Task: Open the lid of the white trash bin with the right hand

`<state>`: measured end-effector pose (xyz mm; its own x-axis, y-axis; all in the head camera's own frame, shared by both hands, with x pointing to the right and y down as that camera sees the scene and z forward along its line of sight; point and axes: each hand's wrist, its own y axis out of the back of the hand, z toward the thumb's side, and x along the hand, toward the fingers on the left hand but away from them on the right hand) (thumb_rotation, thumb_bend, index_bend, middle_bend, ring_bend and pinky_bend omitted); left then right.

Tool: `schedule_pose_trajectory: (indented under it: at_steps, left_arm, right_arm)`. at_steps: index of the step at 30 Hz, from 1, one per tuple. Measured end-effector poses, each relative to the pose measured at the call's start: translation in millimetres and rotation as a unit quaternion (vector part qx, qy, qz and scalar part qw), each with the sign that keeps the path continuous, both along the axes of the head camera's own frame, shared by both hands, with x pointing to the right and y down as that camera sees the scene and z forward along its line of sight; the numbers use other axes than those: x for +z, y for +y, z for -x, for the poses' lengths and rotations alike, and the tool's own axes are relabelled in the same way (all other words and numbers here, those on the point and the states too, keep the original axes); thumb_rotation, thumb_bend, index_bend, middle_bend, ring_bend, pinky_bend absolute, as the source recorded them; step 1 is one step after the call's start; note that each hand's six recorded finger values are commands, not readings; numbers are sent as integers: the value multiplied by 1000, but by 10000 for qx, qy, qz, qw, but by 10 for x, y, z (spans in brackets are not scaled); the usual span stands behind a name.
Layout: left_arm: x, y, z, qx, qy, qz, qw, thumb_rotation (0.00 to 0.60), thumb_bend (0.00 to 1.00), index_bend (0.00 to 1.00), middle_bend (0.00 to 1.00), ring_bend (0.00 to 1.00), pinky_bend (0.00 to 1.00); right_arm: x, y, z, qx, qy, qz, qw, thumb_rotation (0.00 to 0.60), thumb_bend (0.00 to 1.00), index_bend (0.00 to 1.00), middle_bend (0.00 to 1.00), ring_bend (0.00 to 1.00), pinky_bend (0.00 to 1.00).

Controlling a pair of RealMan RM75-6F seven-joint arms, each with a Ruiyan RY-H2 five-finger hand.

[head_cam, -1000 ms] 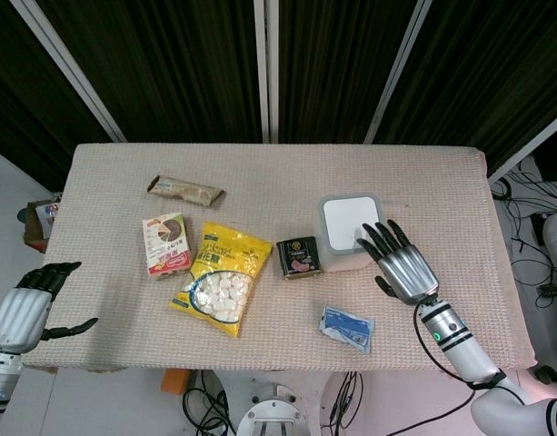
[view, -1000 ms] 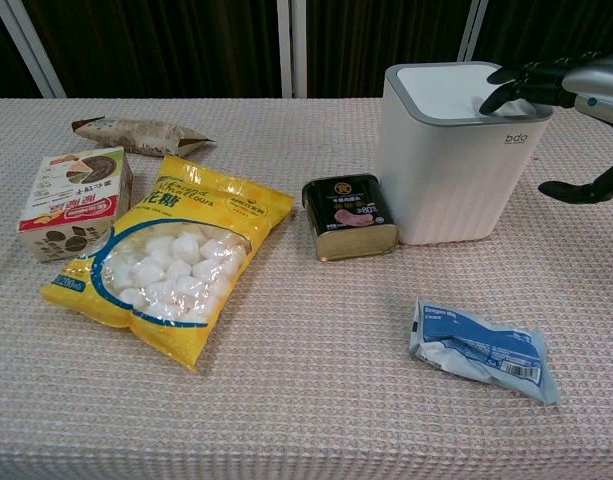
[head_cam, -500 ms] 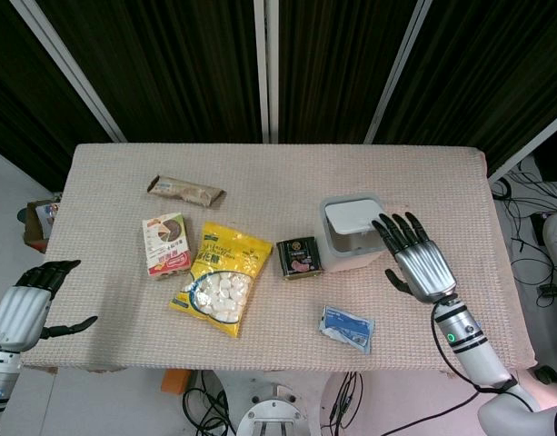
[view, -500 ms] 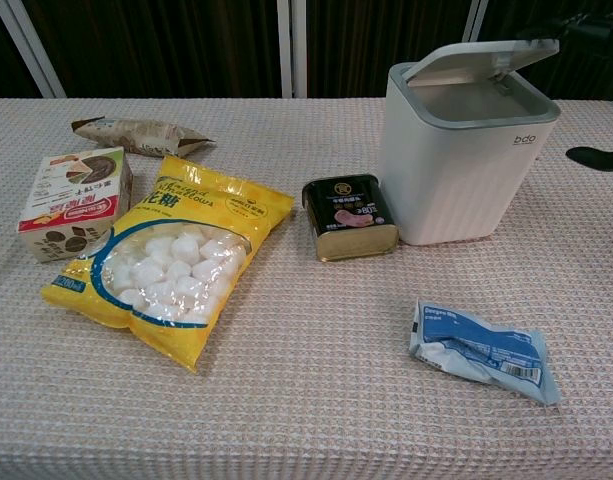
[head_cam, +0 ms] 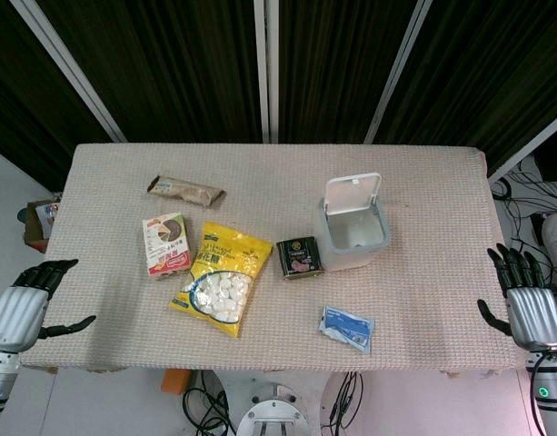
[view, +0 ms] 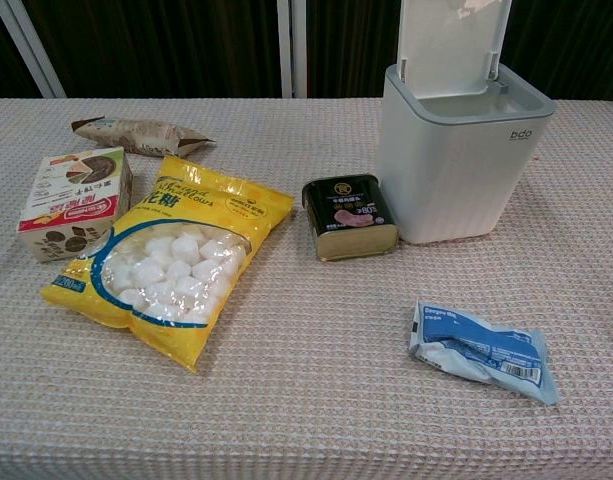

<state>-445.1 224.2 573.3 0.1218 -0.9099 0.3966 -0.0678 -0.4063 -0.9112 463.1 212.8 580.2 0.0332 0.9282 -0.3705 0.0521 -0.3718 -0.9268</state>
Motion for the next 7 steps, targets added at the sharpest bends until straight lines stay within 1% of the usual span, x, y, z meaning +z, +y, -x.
schedule_pose_trajectory:
  at_steps: [4, 7]
  left_arm:
    - [24, 18, -35, 52, 19, 28, 10000, 308, 0, 171, 218, 183, 258]
    - [31, 32, -34, 46, 16, 36, 10000, 307, 0, 171, 218, 183, 258]
  right_arm:
    - [52, 125, -222, 191, 139, 82, 9997, 600, 239, 0, 0, 0, 0]
    - [115, 201, -277, 302, 110, 149, 9994, 600, 240, 0, 0, 0, 0]
